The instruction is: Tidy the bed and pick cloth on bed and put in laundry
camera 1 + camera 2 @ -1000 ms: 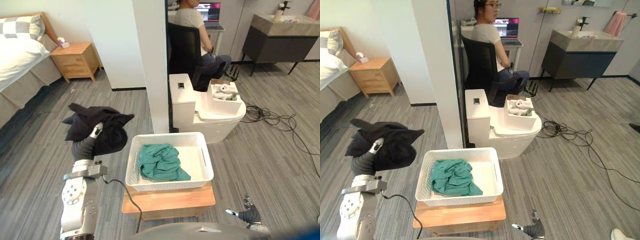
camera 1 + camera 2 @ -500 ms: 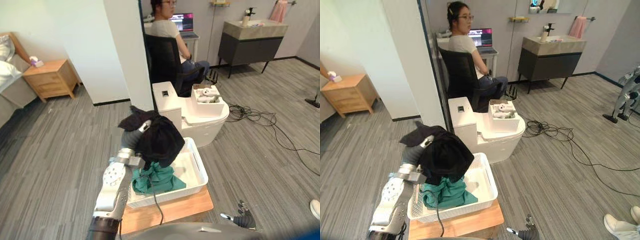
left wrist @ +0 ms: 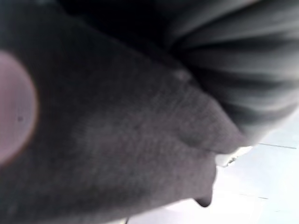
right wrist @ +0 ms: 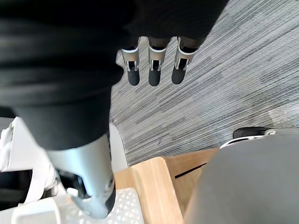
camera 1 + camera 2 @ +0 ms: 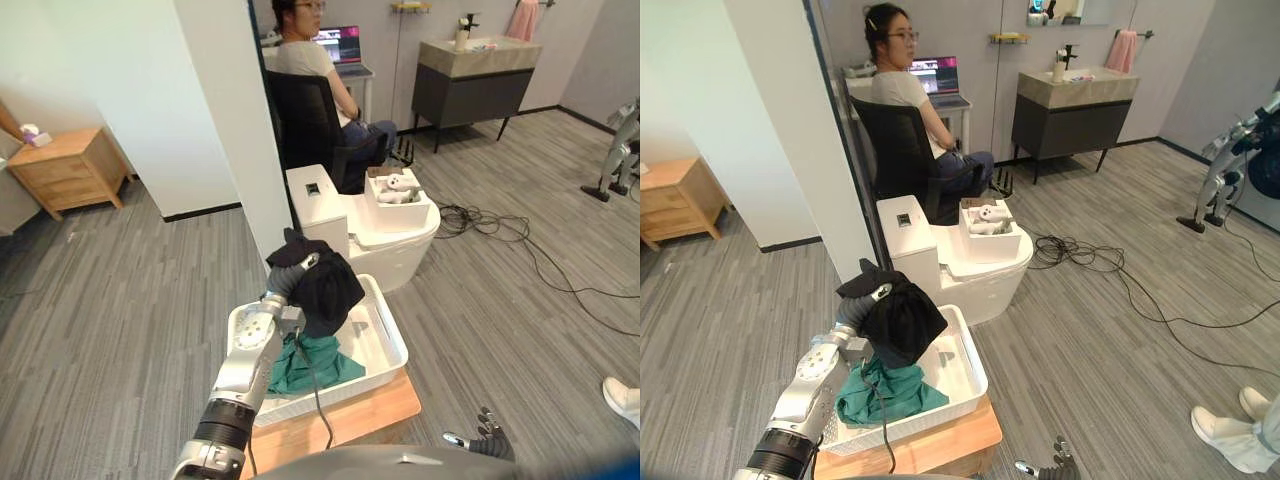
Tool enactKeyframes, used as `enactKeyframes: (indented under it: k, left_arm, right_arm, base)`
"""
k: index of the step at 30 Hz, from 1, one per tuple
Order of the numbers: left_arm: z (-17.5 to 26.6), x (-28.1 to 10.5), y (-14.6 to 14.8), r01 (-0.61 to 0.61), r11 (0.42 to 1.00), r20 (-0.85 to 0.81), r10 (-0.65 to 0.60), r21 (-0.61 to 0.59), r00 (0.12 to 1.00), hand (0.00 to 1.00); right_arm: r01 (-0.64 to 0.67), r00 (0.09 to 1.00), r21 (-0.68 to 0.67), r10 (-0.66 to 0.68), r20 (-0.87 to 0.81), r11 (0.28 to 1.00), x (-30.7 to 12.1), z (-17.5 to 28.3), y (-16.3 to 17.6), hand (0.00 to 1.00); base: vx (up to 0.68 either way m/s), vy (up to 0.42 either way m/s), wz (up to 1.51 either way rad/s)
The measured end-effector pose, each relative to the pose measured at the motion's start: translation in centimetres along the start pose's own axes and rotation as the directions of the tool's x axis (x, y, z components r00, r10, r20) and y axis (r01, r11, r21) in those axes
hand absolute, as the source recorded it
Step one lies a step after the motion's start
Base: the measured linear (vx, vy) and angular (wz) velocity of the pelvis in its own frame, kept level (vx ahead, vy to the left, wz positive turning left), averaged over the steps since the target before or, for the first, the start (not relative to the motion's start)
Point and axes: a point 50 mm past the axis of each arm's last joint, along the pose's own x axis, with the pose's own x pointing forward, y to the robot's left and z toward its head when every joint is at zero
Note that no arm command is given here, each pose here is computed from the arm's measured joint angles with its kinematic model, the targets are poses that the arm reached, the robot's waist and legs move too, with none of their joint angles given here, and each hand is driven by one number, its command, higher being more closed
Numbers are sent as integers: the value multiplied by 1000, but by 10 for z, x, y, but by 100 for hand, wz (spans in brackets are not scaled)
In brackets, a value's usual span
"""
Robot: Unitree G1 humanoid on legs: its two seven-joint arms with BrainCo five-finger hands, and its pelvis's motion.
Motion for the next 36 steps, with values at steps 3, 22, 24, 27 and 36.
enactKeyframes:
  k: [3, 22, 24, 27, 36]
  left_arm:
    - [-1, 1, -5, 23, 1000, -1, -23, 11, 1000, 100]
    - [-70, 2, -8, -28, 992, -385, 75, 125, 920, 100]
    - [-73, 4, 3, -82, 982, -401, 145, 169, 905, 100]
    - [-61, 14, 22, -171, 964, -364, 237, 206, 901, 100]
    - [5, 38, 72, -346, 853, -112, 417, 391, 902, 0]
  right_arm:
    - [7, 1000, 7, -7, 1, 1000, 0, 1, -1, 0]
    - [-73, 982, 31, 66, 177, 997, 30, 67, 26, 0]
    - [-67, 980, 26, 61, 188, 997, 35, 75, 26, 0]
    - [-68, 976, 13, 64, 209, 998, 37, 83, 24, 0]
    - [-74, 961, 12, 68, 267, 997, 37, 95, 25, 0]
  base:
    - [-5, -30, -15]
    - [-39, -34, -5]
    - [36, -43, -7]
    - [42, -25, 0]
    - [-48, -33, 2]
